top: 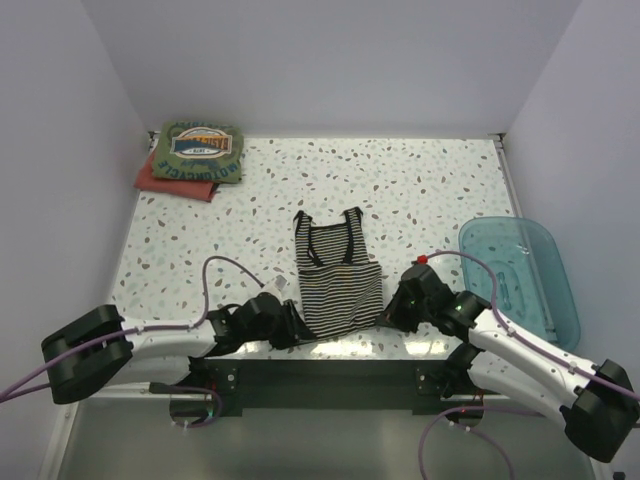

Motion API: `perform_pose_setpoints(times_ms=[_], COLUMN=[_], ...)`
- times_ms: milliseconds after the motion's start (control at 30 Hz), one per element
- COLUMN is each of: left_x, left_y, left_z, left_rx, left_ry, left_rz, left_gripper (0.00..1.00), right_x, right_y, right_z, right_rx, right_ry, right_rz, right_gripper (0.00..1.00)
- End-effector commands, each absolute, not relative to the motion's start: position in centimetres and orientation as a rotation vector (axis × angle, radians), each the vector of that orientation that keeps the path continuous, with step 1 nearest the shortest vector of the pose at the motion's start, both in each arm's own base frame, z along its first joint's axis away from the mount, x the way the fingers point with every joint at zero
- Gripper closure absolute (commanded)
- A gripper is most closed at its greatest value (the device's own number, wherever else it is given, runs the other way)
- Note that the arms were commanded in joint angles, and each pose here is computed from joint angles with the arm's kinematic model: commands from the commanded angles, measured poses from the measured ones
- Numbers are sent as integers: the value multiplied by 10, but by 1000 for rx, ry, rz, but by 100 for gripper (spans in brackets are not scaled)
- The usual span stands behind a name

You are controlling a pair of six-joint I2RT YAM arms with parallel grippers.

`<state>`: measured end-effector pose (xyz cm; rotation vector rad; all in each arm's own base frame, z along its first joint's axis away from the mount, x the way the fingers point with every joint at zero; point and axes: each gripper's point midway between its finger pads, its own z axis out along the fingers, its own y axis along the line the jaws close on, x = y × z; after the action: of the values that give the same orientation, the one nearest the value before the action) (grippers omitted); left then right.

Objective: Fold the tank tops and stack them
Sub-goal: Fold the tank top

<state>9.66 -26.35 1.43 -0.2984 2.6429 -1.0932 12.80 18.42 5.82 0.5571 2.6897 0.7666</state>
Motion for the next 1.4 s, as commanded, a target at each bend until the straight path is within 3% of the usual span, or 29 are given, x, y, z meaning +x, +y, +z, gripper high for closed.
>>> perform_pose_setpoints(times_ms=[0,300,433,900,1133,1367], left_x=[71,74,78,64,59,87], left_y=[-196,-189,-193,-213,-223,-248], left_z=[-51,-56,-47,3,32,80], left_rx=[-324,-232,-172,151,162,98], left_ry=[2846,2907,2895,2900,2873,2747], left_rz=[-622,-421,-429,-621,-719,-793], left_gripper=[64,82,100,100,100,100], right_x=[130,124,126,121,108,135], right_y=[186,182,177,161,176,181], right_z=[67,64,70,91,113,143], right_rx=[535,524,485,147,92,113], right_ry=[2671,2678,2670,2686,2646,2577], right_rz=[773,770,731,583,694,613], right_gripper=[100,100,100,100,100,100])
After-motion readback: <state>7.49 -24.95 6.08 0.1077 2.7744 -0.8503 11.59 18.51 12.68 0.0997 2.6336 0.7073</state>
